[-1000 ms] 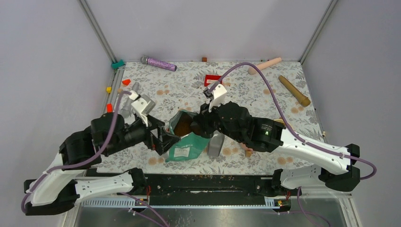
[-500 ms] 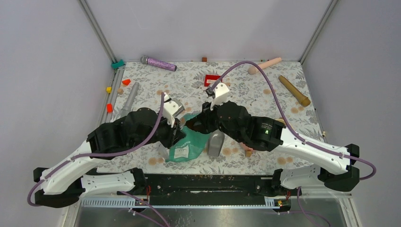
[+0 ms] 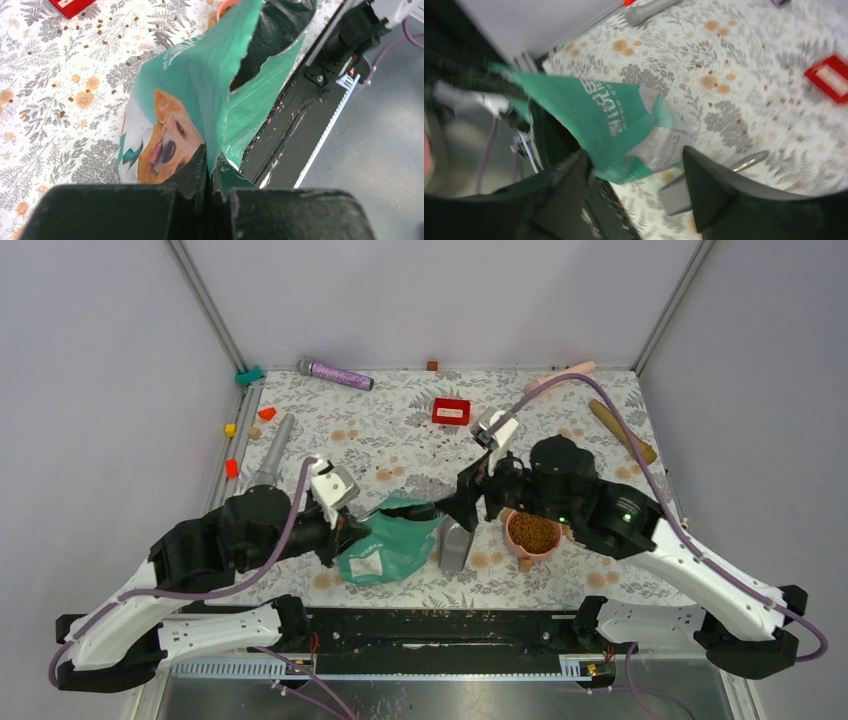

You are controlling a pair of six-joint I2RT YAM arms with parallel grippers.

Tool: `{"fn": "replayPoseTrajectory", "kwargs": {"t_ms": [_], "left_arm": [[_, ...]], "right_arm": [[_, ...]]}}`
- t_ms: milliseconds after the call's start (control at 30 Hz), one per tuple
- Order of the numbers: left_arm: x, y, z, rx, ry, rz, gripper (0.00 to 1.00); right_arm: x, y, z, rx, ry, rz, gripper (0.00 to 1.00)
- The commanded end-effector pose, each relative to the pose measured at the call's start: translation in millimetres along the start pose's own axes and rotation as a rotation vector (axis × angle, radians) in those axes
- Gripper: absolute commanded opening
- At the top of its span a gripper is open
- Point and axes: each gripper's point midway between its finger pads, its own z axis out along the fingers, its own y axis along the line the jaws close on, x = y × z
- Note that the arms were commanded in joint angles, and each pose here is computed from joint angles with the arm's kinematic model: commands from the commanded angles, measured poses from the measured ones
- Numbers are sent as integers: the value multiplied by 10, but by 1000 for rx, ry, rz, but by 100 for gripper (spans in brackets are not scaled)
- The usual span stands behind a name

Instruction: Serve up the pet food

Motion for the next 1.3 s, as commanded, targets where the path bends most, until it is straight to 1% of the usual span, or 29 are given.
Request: {"fn": "replayPoseTrajectory", "kwargs": {"t_ms": [0,33,67,167,267,300,333,400,500,567,667,700,767,800,833,867,900,933,1000,1033,1067,1100,1167,1233,1267], "left_arm": [[-116,-249,-355,198,-122,148,0],[-106,-308,-387,239,-130,170,0],[-100,-339,-413,265,-141,209,0],[-111,-382,-477,299,-166,246,0],[-125,-331,-467,268,-168,242,0],[-114,-327,-460,267,-163,243,0],[-111,-331,-455,269,-163,242,0],[-110,-325,-441,264,-164,240,0],[-129,-300,-443,249,-174,235,0],[-142,-295,-461,245,-181,231,0],[-140,-293,-468,245,-187,229,0],[-144,-287,-464,241,-190,227,0],[-145,-274,-446,231,-186,222,0],[-145,-266,-439,226,-181,219,0],[-144,-259,-445,222,-177,213,0],[-128,-250,-441,217,-167,210,0],[-110,-234,-445,208,-157,202,2],[-91,-212,-459,196,-150,189,13],[15,-188,-476,191,-118,182,46],[86,-198,-478,202,-100,183,59],[157,-215,-479,218,-85,184,65],[224,-241,-476,233,-67,161,67],[348,-290,-454,270,-36,165,69],[382,-317,-409,287,-30,173,69],[366,-336,-387,295,-33,175,65]], "right_arm": [[159,364,-452,-367,65,-403,90],[255,374,-491,-414,93,-486,98],[324,357,-507,-440,107,-561,99],[415,298,-472,-471,106,-719,99],[592,375,-533,-604,164,-823,99],[599,404,-520,-629,169,-827,99],[577,447,-487,-639,160,-798,99],[453,571,-375,-651,89,-722,99],[340,835,-296,-738,3,-605,100],[366,971,-268,-770,-15,-586,99],[358,1063,-148,-724,-48,-624,98],[364,1094,-128,-724,-42,-628,96],[359,1136,-83,-722,-14,-599,86],[348,1126,-47,-704,1,-577,77],[335,1096,-5,-671,14,-554,58],[293,1042,34,-624,12,-541,34],[262,979,64,-577,8,-537,14],[219,913,68,-531,-4,-538,1],[103,768,19,-435,-47,-541,0],[56,698,-32,-394,-64,-546,0],[19,634,-89,-360,-78,-546,0],[-27,585,-162,-334,-98,-544,0],[-126,500,-302,-285,-132,-525,0],[-178,447,-415,-260,-132,-482,0],[-231,432,-479,-251,-130,-459,0]]}}
